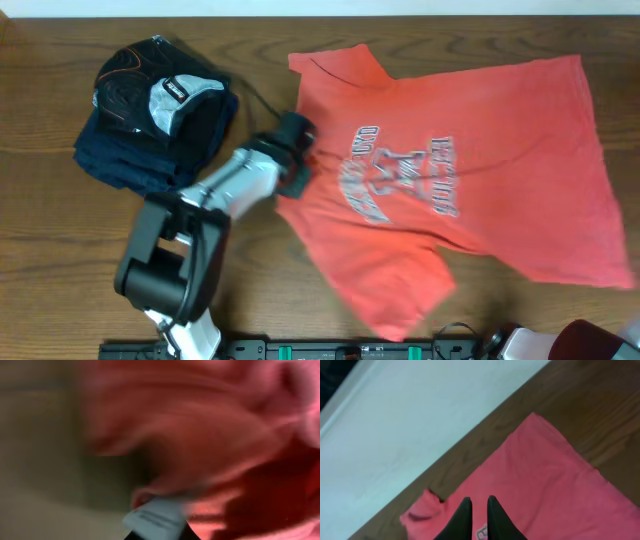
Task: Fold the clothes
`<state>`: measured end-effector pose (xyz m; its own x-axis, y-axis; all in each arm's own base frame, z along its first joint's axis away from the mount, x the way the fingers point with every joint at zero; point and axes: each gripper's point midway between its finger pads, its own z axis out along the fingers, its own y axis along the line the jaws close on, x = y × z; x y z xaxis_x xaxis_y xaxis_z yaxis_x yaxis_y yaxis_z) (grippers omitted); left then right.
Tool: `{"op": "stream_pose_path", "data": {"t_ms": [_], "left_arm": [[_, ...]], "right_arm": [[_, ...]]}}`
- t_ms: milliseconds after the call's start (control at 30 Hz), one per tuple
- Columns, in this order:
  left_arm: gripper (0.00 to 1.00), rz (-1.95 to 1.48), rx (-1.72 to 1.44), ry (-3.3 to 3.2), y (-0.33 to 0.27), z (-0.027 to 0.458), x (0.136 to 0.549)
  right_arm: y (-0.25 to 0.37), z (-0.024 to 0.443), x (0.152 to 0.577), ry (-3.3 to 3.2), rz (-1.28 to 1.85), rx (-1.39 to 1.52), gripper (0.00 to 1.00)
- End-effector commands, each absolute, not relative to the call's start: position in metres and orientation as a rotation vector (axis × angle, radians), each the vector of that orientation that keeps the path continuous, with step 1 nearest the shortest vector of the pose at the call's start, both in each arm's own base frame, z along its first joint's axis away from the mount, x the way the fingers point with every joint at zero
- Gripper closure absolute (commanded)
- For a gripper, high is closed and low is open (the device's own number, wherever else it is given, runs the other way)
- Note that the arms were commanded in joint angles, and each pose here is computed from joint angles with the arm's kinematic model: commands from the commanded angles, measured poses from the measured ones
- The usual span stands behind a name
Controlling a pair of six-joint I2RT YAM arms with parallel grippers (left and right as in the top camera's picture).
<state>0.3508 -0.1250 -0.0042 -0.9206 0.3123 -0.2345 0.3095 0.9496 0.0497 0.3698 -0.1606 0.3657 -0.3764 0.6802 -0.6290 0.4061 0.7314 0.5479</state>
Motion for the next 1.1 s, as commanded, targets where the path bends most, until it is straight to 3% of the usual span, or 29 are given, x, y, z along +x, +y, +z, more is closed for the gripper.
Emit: {"op": "stream_pose_path", "data": {"t_ms": [0,133,367,533,767,933,1067], "left_arm": [[0.91,0.301,0.216,2.954,-0.042,-0.028,0.357],[0.91,0.307,0.187,2.928,-0.022,-0.006,0.382],[0.74,0.14,0.181,2.978,-0.042,0.037,0.386],[0.62,-0.063,0.219,2.958,-0.071,0.071,0.38],[0.42,-0.242,0.285,2.926,-0.1,0.105,0.36],[0.41,-0.294,0.296,2.972,-0.113,0.108,0.342],[0.41,-0.291,0.33,3.005,-0.119,0.107,0.331]], "right_arm": [[-0.149,0.353,0.375,2.069,0.387,0.796,0.9],[-0.148,0.332,0.382,2.122,0.332,0.823,0.9],[-0.157,0.263,0.383,2.268,0.186,0.901,0.85],[-0.155,0.178,0.39,2.397,0.204,0.951,0.98],[-0.121,0.055,0.41,2.57,0.334,0.962,0.99],[-0.114,-0.012,0.425,2.605,0.342,1.064,0.99],[-0.143,-0.054,0.422,2.553,0.142,1.242,0.99]]}}
